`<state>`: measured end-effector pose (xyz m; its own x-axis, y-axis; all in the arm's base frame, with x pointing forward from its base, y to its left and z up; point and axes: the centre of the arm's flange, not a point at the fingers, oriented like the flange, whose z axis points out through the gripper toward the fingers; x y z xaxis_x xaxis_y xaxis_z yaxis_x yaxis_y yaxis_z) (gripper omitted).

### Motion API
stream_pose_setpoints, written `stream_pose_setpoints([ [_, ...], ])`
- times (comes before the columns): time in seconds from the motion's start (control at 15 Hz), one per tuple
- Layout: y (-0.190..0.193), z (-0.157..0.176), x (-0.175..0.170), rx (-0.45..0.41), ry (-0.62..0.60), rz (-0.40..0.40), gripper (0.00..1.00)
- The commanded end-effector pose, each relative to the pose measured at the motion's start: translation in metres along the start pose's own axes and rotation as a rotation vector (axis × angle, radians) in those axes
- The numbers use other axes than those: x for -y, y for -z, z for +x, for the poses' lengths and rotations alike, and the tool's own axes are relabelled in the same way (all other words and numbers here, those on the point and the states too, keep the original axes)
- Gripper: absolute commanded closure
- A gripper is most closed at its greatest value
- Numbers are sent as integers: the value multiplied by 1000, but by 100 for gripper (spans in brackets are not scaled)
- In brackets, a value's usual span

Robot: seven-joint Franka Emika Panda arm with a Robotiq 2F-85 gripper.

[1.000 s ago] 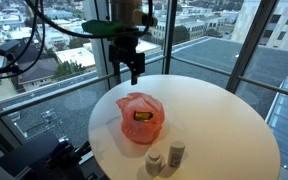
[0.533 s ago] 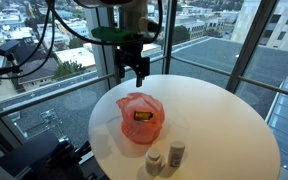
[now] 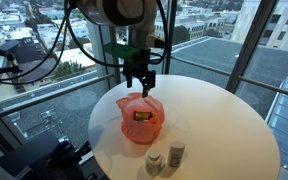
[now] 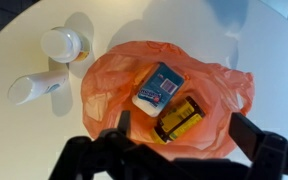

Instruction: Remove the blue bottle from the plastic bag and put it on the table top

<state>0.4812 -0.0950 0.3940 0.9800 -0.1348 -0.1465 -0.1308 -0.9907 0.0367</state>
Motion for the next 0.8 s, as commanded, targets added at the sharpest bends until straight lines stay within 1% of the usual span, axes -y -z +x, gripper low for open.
stream_pose_setpoints([
  [0.0, -17, 20, -3, 12, -18, 4, 0],
  [0.27, -38, 29, -1, 18, -22, -3, 0],
  [0.73, -62, 38, -2, -18, -46, -7, 0],
])
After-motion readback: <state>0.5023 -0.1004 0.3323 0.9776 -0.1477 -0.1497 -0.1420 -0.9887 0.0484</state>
